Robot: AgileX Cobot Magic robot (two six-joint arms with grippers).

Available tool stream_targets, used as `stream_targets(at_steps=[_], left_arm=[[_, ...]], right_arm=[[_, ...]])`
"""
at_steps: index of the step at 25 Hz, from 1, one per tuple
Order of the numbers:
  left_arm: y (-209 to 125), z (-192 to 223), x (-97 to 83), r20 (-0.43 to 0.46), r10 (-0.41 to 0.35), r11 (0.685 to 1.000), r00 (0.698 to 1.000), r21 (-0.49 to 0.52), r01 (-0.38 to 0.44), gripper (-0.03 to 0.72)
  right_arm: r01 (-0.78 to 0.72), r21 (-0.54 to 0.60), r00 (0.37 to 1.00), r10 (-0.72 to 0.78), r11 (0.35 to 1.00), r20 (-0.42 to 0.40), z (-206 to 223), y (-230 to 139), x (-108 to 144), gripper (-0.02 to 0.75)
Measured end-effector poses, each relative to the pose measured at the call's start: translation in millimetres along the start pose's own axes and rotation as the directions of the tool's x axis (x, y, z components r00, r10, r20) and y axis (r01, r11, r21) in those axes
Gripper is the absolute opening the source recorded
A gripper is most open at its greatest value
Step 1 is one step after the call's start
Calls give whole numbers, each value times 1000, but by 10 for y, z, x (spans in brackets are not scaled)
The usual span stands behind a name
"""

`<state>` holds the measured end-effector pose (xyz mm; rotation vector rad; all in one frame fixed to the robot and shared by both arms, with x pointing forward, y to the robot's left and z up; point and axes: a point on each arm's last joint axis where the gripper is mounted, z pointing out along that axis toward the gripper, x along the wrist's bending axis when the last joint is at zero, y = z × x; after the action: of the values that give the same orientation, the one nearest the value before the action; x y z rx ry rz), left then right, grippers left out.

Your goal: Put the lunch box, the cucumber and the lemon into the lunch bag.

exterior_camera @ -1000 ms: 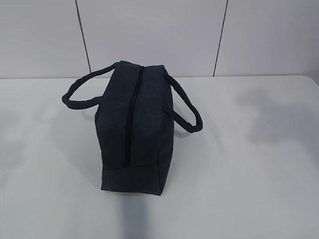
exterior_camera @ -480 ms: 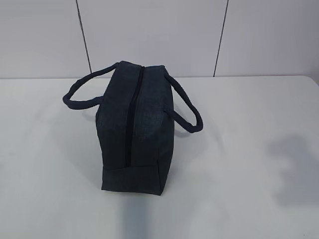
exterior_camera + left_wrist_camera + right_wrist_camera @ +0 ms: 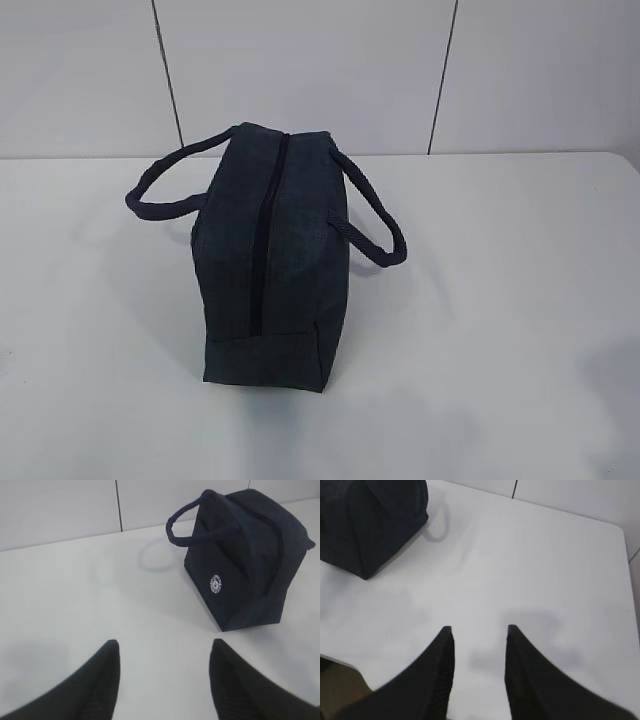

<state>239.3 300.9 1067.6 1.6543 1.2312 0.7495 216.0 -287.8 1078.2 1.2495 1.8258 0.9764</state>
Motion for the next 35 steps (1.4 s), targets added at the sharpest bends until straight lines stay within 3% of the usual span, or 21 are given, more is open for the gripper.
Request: stream_targets(at_steps=[6, 19, 23, 27, 35], left_arm=[[4, -25, 0, 2, 0, 999, 1000, -34, 0, 411], [-6, -41, 4, -2, -9, 999, 1000, -41, 9, 400], [-30, -40, 15, -14, -3, 1000, 1000, -16, 3, 367], [-136, -22, 80, -81, 48, 995, 996, 91, -41, 346], [-151, -8, 82, -83, 48, 994, 995, 100, -39, 338]], right_arm=[[-29, 60, 999, 27, 998, 33, 201, -230, -17, 249], [-47, 59, 998, 44, 997, 54, 215, -238, -36, 249], [-46, 59, 998, 43, 997, 56, 215, -238, -37, 249], [-49, 57, 997, 45, 997, 56, 215, -237, -38, 249], [-54, 55, 997, 51, 997, 59, 215, -235, -40, 249]])
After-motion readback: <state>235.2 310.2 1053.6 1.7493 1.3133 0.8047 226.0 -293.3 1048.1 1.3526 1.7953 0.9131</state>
